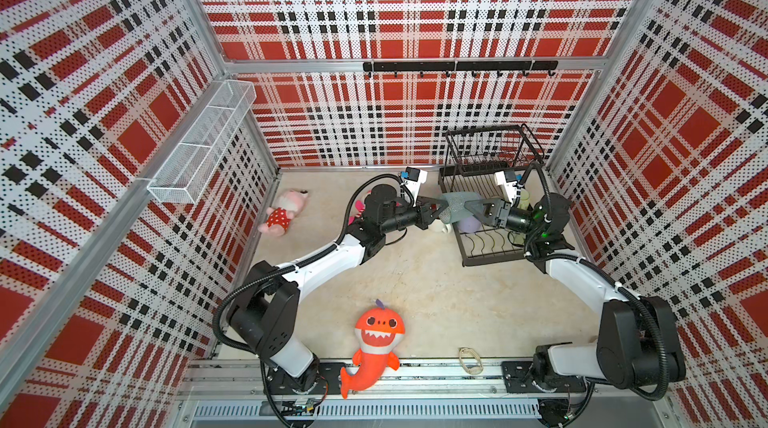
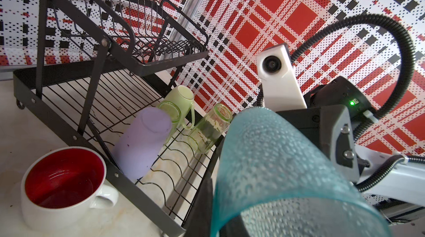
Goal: Load cups into a dish rack
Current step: Place the cup upside down at the dish rack.
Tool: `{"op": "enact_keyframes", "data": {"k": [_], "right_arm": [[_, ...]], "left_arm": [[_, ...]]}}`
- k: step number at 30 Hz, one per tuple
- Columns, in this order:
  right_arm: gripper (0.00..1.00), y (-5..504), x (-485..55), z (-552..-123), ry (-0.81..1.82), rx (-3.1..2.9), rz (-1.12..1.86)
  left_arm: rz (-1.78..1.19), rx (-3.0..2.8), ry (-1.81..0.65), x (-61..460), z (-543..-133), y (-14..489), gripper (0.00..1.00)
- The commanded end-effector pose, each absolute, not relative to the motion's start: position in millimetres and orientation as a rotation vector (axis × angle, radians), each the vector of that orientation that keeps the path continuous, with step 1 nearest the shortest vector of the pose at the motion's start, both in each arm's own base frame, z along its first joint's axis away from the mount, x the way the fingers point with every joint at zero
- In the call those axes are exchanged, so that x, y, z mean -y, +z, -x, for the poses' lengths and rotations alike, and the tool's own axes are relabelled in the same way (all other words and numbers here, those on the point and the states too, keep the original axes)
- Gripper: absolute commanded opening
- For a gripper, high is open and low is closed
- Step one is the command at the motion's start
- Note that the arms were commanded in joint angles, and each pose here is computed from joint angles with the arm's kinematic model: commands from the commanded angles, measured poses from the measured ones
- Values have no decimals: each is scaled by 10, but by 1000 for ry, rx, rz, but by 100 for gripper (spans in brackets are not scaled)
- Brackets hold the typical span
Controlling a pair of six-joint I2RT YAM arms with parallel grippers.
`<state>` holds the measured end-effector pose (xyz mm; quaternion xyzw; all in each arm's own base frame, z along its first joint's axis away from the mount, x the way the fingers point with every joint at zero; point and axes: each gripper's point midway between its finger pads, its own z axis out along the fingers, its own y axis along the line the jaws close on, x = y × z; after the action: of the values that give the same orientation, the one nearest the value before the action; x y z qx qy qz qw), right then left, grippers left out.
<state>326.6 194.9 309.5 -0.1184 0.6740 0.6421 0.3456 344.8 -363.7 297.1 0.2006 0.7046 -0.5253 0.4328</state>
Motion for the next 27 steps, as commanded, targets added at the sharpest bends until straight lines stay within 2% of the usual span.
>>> {"op": "enact_keyframes", "data": {"k": [1, 9, 14, 19, 23, 27], "right_arm": [[83, 3217, -1994, -3223, 1684, -1686, 367], [87, 3254, -2049, -3174, 1722, -1658, 402], [83, 3286, -2078, -3136, 1721, -1649, 430], [77, 3294, -2078, -3131, 1718, -1645, 435], [74, 3277, -2069, -3143, 1711, -1643, 426], [71, 3251, -2062, -3160, 1707, -1648, 416]], "left_arm": [[-532, -1695, -1346, 3702, -3375, 3087, 2], [-578, -1635, -1378, 3780, -3222, 3187, 2], [-576, -1634, -1382, 3801, -3237, 3185, 3], [-544, -1643, -1363, 3771, -3306, 3166, 12], [-520, -1659, -1360, 3732, -3357, 3130, 22], [-499, -1666, -1350, 3686, -3389, 3114, 25]]}}
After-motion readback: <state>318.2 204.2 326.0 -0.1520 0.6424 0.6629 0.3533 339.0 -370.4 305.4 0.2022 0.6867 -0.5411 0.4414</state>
